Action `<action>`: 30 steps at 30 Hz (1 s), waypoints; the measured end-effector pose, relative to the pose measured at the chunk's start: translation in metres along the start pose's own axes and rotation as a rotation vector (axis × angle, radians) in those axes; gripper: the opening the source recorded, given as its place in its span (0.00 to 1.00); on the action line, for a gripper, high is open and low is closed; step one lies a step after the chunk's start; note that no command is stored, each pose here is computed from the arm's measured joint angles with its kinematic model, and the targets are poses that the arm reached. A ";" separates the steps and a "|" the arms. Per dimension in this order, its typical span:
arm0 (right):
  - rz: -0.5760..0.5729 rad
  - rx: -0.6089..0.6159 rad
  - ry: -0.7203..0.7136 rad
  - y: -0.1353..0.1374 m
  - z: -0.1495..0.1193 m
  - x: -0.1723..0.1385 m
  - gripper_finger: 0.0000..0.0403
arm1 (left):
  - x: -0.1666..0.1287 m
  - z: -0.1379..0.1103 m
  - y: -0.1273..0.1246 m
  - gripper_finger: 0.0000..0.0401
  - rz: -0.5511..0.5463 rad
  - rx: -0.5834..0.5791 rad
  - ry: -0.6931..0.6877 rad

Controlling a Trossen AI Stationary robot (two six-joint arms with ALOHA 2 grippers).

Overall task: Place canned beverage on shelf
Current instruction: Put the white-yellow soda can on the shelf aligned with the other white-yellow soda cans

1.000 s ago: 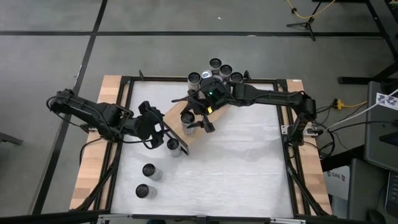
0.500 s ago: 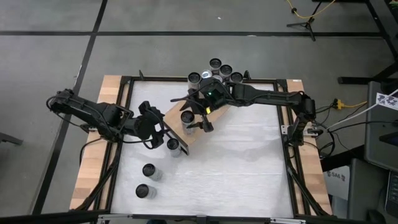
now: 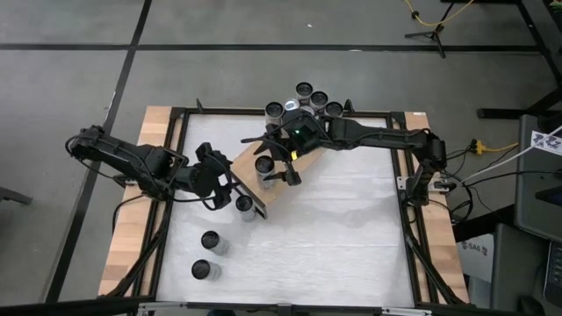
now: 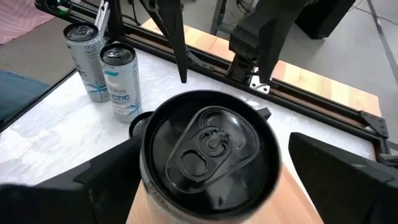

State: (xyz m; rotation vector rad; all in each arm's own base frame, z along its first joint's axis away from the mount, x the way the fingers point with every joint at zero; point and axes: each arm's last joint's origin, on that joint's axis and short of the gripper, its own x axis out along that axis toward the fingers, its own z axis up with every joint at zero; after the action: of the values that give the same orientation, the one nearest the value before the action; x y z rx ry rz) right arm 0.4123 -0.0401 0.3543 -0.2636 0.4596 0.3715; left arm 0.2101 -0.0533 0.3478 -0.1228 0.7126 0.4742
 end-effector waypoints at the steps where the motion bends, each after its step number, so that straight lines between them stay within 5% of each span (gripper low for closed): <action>1: -0.003 -0.001 -0.002 0.000 0.001 -0.002 0.96 | 0.000 0.000 0.000 0.78 0.000 0.000 0.000; 14: -0.116 0.082 -0.019 0.014 0.027 -0.062 0.96 | 0.000 0.000 0.000 0.78 -0.002 -0.002 -0.003; 23: -0.116 0.251 -0.028 0.034 0.039 -0.105 0.96 | 0.000 0.001 0.000 0.78 -0.003 -0.004 -0.005; 30: -0.414 0.255 0.118 0.075 0.043 -0.092 0.96 | 0.000 0.000 -0.001 0.78 -0.011 -0.004 0.000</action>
State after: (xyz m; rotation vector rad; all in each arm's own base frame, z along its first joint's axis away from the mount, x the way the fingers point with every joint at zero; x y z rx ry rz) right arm 0.3224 0.0150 0.4232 -0.1268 0.5491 -0.1082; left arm 0.2106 -0.0537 0.3480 -0.1306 0.7108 0.4649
